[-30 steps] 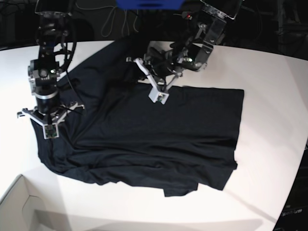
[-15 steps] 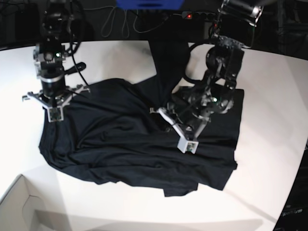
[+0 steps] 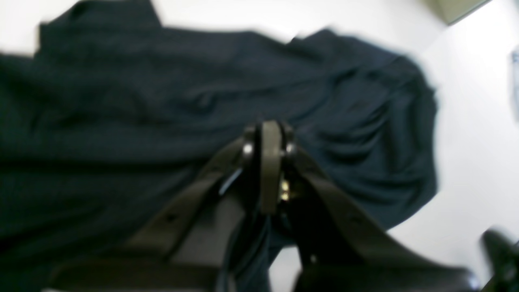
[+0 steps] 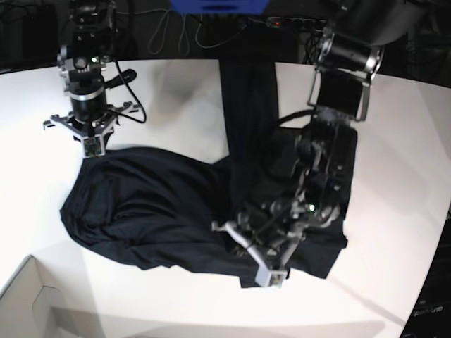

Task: Layout the t-shirt on the table in an organized manner, then fold the t-shirt properly
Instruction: 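Drag the grasped fabric with the left gripper across the shirt and release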

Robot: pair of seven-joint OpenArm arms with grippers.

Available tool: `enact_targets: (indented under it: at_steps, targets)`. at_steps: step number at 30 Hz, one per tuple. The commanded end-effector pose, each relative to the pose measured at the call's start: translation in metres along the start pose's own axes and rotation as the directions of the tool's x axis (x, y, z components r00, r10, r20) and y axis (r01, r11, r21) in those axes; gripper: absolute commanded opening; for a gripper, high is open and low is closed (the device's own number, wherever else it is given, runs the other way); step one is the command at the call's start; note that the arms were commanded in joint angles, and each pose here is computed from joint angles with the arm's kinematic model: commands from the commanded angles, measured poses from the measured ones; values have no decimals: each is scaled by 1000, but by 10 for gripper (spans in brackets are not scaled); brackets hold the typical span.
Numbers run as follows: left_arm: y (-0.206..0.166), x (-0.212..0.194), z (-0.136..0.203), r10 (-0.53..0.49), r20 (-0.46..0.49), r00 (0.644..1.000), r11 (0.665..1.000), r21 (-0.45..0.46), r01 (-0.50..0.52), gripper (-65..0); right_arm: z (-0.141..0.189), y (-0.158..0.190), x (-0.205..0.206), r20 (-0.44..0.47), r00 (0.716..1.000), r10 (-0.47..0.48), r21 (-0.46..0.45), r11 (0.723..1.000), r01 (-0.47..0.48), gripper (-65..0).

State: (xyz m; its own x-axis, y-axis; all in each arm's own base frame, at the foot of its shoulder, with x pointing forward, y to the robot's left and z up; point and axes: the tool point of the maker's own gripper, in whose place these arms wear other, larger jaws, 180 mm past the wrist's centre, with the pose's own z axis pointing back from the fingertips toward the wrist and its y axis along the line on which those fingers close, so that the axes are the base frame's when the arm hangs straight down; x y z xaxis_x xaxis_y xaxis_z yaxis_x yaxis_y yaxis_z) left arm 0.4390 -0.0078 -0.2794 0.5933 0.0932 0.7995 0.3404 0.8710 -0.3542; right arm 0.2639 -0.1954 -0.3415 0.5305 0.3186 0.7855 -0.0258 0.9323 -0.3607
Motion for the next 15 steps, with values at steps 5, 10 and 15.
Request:
enact_targets:
  at_steps: [5,10,15]
  targets:
    - [-19,37,-11,7,59,998,999,-35,-5,-646,6,-6,10,40,999,10,-18,1000,-9,-650]
    - [-9,12,-21,30,-18,999,999,-14,-30,-624,8,-7,14,48,999,6,-23,1000,-5,-650]
    - [13,-30,-12,56,-76,996,998,29,-54,-409,7,-8,18,58,998,4,-26,1000,-3,-650]
